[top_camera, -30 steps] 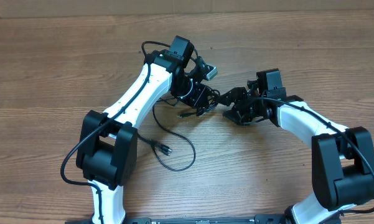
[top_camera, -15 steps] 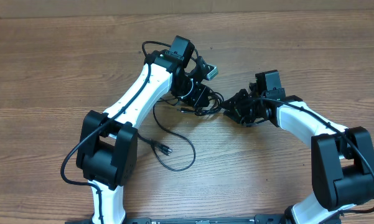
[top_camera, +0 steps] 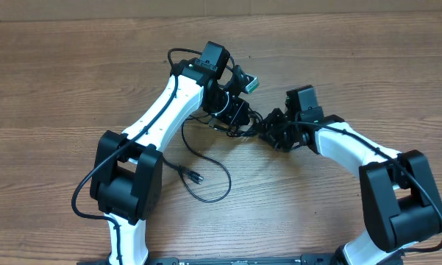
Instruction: Untangle cables
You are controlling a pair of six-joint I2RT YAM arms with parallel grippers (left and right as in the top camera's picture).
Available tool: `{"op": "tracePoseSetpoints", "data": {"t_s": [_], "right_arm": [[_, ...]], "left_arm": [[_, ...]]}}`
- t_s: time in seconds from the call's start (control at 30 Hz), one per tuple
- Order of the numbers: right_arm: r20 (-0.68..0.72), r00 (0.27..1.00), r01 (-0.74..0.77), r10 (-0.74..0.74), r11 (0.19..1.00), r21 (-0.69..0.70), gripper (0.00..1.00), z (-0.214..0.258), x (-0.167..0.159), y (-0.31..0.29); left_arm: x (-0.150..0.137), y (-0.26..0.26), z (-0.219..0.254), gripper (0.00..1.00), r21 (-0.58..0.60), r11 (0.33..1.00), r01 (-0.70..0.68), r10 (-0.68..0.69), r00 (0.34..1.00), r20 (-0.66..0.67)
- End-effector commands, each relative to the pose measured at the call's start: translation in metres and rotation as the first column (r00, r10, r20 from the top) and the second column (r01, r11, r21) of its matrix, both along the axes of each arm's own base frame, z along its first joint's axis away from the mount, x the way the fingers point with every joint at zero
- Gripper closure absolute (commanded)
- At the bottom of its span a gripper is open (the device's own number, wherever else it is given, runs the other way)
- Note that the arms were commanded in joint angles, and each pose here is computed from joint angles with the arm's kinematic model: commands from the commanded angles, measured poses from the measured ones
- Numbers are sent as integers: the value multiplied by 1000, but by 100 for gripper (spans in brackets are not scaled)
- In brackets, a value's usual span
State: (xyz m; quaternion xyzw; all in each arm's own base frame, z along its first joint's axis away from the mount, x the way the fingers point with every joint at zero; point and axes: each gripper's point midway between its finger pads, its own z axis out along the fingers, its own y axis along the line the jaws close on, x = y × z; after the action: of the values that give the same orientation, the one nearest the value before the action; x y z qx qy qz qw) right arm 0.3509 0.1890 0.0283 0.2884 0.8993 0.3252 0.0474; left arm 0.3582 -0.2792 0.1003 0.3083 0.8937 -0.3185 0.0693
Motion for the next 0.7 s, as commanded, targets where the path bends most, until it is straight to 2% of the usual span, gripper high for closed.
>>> {"op": "tracePoseSetpoints", "data": {"t_s": [0.0,0.23,0.5,0.67], "right_arm": [[18,1000,10,-9,999,-44,74,-1,4,-1],[33,996,80,-78,995,-51,78,0,14,-5],[55,988,145,-143,988,-45,79,3,25,-7],[75,985,158,-156,987,-25,92,7,31,-6]], "left_arm": [[-2,-5,3,96,-27,1000,-6,6,1000,-22],[-3,-7,4,96,-38,999,-12,11,999,-35],[-12,-20,19,96,-147,989,1,-15,996,-90],[-13,-23,22,96,-175,985,7,-24,995,-100]]}}
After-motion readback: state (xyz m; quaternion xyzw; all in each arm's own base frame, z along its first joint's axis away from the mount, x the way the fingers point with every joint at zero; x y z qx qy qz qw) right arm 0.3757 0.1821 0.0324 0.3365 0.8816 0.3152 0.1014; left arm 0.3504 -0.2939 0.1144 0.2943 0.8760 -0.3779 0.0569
